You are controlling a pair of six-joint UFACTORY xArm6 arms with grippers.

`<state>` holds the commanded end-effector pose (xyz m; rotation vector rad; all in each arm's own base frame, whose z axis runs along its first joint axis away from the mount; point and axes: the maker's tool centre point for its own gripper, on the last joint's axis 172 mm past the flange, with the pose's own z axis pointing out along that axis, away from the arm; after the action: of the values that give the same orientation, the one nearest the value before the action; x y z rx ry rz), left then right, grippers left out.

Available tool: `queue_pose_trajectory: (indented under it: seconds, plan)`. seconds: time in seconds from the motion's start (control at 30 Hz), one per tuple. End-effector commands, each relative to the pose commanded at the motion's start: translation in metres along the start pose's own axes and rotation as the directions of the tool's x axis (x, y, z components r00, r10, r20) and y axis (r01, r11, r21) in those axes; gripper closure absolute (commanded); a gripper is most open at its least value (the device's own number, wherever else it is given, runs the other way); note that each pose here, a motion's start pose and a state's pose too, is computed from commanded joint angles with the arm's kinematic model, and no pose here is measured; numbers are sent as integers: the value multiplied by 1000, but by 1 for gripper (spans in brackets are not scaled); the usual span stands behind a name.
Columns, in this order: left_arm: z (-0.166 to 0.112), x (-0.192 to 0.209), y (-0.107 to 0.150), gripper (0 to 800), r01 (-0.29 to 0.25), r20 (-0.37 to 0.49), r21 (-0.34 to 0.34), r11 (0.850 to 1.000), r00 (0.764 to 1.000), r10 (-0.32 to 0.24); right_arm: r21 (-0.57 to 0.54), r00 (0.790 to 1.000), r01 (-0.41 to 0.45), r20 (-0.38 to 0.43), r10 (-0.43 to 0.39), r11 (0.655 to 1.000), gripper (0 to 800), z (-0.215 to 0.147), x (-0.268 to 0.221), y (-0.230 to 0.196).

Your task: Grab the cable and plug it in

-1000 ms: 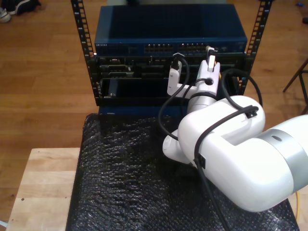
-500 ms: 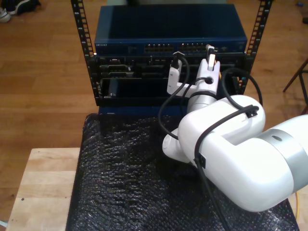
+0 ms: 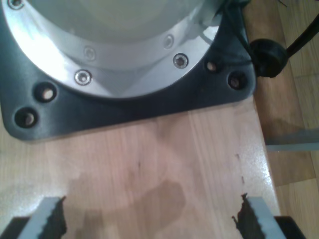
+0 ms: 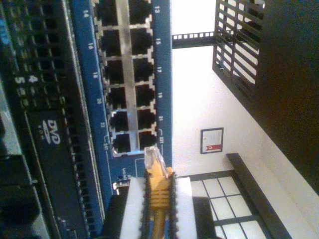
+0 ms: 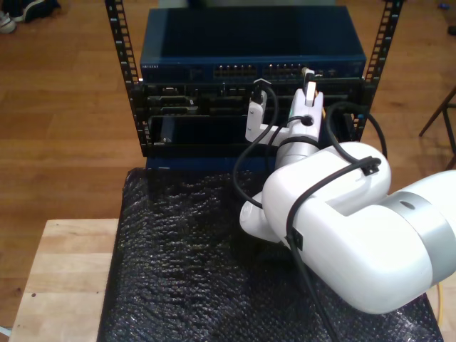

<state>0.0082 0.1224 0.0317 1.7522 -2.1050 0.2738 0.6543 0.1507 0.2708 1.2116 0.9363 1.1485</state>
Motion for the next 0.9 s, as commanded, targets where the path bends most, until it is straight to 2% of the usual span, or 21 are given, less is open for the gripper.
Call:
queue_pose_trajectory:
  seconds: [0.9]
  plan:
    - [0, 0, 0, 0, 0, 0, 0, 1000, 1000, 0, -5, 1000, -5, 0, 5, 1000, 800, 2, 0, 2]
